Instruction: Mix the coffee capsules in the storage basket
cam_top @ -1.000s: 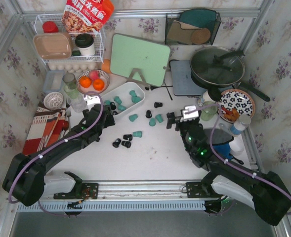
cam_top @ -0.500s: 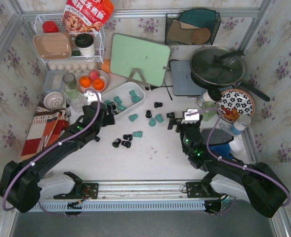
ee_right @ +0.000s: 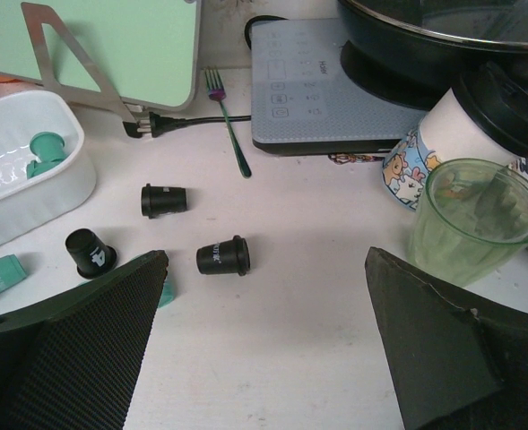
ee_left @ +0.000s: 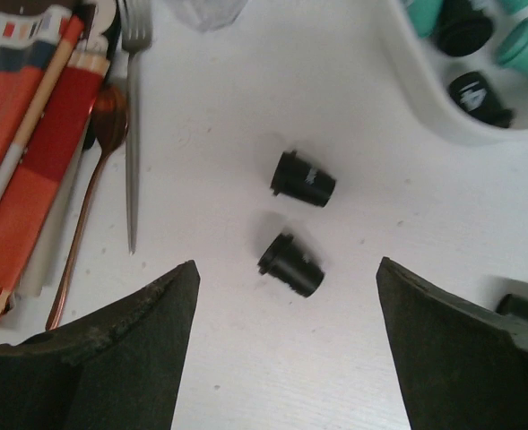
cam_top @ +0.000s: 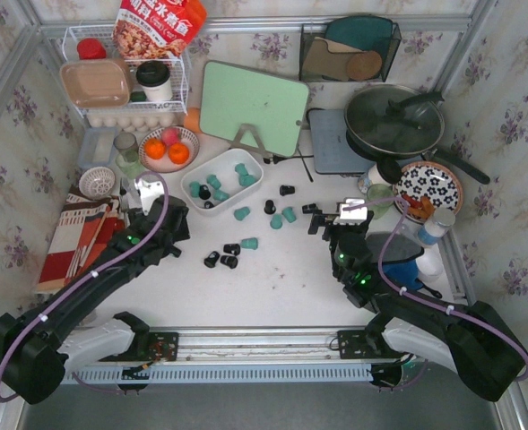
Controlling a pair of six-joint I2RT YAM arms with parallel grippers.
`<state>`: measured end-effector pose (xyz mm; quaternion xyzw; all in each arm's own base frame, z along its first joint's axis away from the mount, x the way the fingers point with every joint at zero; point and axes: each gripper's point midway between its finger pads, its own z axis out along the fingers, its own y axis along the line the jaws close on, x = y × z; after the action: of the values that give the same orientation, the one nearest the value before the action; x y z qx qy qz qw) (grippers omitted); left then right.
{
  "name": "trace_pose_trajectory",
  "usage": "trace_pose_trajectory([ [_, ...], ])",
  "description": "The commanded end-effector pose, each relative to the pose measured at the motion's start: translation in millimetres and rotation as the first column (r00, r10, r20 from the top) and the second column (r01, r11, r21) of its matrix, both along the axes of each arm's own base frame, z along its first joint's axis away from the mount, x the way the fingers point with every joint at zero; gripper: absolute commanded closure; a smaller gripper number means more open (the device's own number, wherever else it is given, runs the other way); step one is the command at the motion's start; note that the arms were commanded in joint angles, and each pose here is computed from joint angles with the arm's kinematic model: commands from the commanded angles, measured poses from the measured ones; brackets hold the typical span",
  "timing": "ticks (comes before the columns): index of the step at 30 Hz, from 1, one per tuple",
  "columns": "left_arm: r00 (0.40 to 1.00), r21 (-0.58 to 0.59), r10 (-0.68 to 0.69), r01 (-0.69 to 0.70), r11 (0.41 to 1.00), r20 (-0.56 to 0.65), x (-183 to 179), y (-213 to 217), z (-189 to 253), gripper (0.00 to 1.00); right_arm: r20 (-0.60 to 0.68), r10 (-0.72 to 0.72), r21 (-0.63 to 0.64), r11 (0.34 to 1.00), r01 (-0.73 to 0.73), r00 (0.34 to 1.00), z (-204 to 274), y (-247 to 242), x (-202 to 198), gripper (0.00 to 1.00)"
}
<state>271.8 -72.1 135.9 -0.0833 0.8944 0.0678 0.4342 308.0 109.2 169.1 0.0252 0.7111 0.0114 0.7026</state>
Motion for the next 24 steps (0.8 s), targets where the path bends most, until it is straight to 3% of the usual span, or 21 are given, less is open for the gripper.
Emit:
trace_pose_trajectory([
  [1,0.984,0.008,0.159,-0.159,0.987,-0.085,-15,27,-29,0.09,0.013,-0.031,0.016,0.999,0.031,0.999,3,-5,0,0.0],
  [3,0.964,-0.054,0.213,-0.224,0.973,-0.16,-19,35,-45,0.04,0.011,-0.03,0.015,0.999,0.03,0.999,2,-5,0,0.0],
  [8,0.933,-0.218,0.199,-0.269,0.938,-0.299,-18,27,-78,0.06,0.01,-0.031,0.012,0.999,0.031,0.999,2,-5,0,0.0],
  [24,0.832,-0.208,0.24,-0.385,0.899,-0.5,-19,10,-122,0.13,0.002,-0.022,0.006,1.0,0.021,1.0,0,-3,1,0.0],
])
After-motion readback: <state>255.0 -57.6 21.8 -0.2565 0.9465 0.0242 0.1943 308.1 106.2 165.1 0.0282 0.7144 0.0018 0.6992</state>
